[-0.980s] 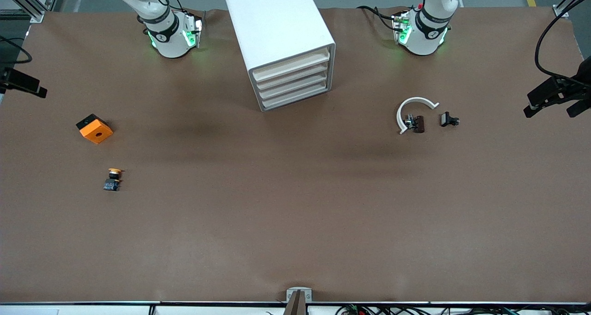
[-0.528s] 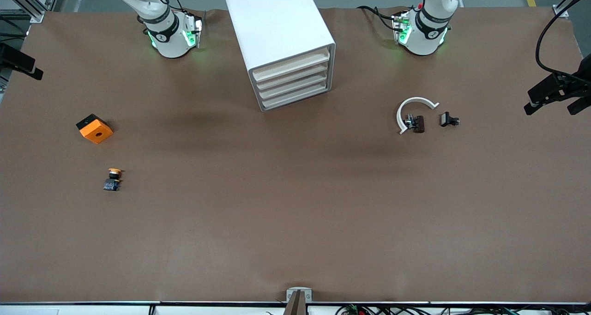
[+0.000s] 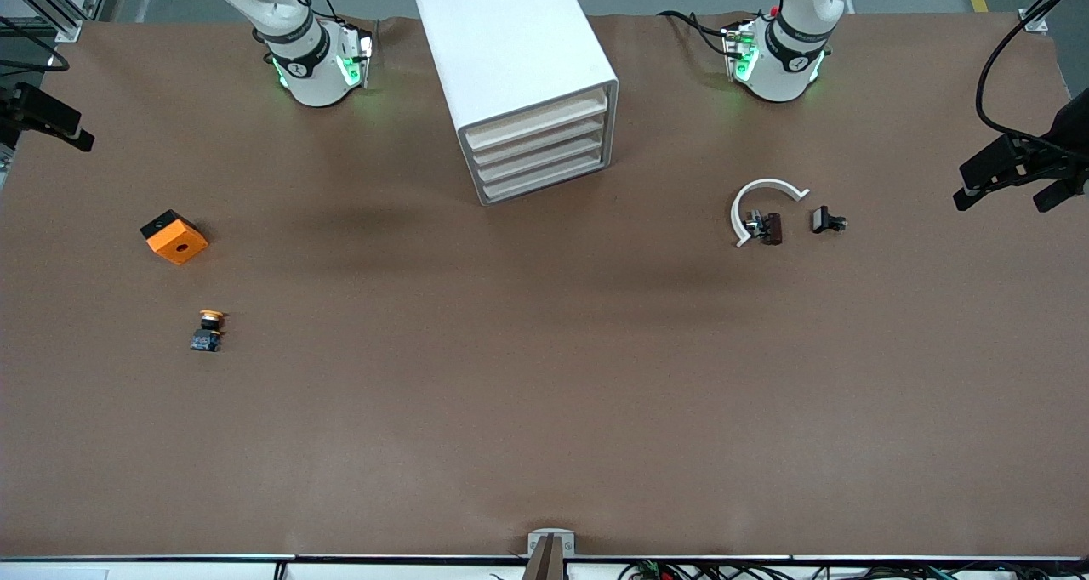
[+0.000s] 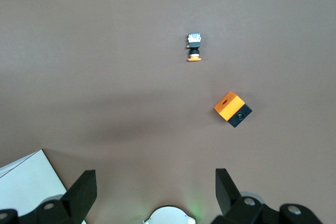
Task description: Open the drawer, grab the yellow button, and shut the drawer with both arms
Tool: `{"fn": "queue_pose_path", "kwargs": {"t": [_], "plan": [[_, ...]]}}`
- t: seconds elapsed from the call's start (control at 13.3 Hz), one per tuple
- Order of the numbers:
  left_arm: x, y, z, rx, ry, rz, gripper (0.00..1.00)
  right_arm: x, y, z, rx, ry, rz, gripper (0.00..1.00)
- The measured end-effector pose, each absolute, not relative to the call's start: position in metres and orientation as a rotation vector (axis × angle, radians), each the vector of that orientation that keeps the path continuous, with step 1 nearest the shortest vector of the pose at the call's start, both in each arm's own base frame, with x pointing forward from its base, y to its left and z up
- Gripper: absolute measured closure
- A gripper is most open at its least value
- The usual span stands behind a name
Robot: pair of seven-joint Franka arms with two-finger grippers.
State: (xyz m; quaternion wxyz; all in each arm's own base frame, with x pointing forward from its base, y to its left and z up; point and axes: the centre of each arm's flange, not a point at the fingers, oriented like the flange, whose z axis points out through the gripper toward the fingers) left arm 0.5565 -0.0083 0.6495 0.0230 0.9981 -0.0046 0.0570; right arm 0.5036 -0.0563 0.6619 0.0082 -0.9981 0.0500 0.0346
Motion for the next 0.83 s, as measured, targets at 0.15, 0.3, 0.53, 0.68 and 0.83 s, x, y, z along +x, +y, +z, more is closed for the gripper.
{"fn": "queue_pose_path", "kwargs": {"t": [0.15, 0.3, 0.53, 0.68, 0.83], "plan": [[0.554, -0.008, 0.649, 3.092, -0.015, 0.148, 0.0, 0.504, -0.057, 0.663, -3.12, 0.157, 0.094, 0.0], [0.551, -0.009, 0.652, 3.093, -0.01, 0.122, 0.0, 0.502, -0.055, 0.668, -3.122, 0.151, 0.076, 0.0], [0.548, -0.01, 0.653, 3.094, 0.005, 0.085, 0.0, 0.501, -0.048, 0.672, -3.138, 0.1, 0.065, 0.0], [0.548, -0.01, 0.653, 3.094, 0.009, 0.081, 0.0, 0.501, -0.045, 0.672, -3.139, 0.051, 0.065, 0.0], [0.548, -0.01, 0.653, 3.094, 0.009, 0.081, 0.0, 0.502, -0.043, 0.672, -3.14, 0.036, 0.06, 0.0]]}}
